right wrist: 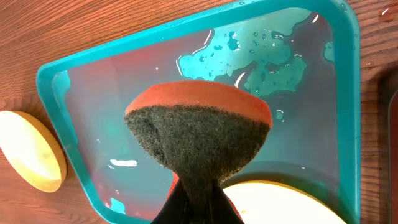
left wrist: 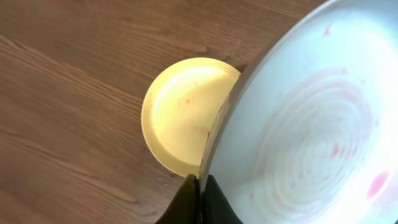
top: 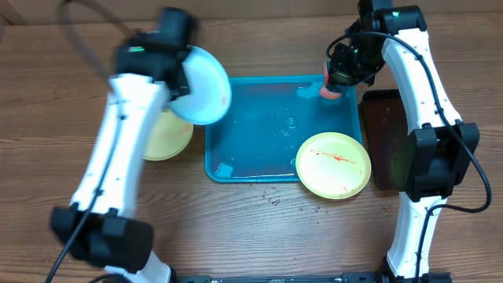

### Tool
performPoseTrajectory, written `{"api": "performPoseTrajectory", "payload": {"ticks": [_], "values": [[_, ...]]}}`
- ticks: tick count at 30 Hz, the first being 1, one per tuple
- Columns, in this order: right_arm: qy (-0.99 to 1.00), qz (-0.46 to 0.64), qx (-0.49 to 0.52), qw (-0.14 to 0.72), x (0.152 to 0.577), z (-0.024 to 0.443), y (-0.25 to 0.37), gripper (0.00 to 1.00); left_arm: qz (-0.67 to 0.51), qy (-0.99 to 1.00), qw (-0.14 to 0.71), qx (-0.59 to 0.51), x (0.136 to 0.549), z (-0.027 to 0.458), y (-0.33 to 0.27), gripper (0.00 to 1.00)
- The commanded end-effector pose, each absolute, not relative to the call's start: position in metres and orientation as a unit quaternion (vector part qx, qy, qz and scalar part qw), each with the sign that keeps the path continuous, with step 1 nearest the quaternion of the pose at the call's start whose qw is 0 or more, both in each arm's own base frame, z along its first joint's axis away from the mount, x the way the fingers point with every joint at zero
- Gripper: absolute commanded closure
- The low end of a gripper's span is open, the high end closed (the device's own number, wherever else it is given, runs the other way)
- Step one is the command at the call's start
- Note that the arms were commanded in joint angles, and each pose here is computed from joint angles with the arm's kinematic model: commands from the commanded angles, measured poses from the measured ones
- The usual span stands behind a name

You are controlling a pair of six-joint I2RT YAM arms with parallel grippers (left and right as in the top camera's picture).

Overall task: Clean dirty plates on tray and stack at the side
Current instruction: 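Carry the white plate left and set it on the yellow plate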

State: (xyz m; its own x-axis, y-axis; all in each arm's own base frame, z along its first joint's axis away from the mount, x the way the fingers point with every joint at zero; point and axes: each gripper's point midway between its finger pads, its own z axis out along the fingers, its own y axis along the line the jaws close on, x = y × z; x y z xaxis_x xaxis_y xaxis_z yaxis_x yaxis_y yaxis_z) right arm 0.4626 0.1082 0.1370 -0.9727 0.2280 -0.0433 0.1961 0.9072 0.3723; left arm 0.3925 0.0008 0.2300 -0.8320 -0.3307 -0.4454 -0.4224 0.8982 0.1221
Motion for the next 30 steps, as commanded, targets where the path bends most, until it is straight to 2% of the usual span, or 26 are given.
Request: {"api": "performPoseTrajectory", "payload": {"ticks": [1, 8, 15, 20, 30], "values": [[0.973, 0.194, 0.100, 0.069, 0.466, 0.158, 0.110, 0.96, 0.011, 0.964, 0.183, -0.192, 0.372, 0.222, 0.003, 0.95], [0.973, 0.194, 0.100, 0.070, 0.466, 0.158, 0.110, 0.96, -0.013, 0.935, 0.198, -0.293, 0.337, 0.173, 0.062, 0.96], [0.973, 0.195, 0.100, 0.073, 0.468, 0.158, 0.110, 0.96, -0.015, 0.896, 0.226, -0.382, 0.335, 0.110, 0.093, 0.96], [0.973, 0.195, 0.100, 0.072, 0.468, 0.158, 0.110, 0.96, 0.035, 0.862, 0.218, -0.457, 0.322, 0.076, 0.113, 0.96], [0.973, 0.195, 0.099, 0.069, 0.466, 0.158, 0.111, 0.96, 0.054, 0.854, 0.221, -0.467, 0.336, 0.046, 0.124, 0.96]]}}
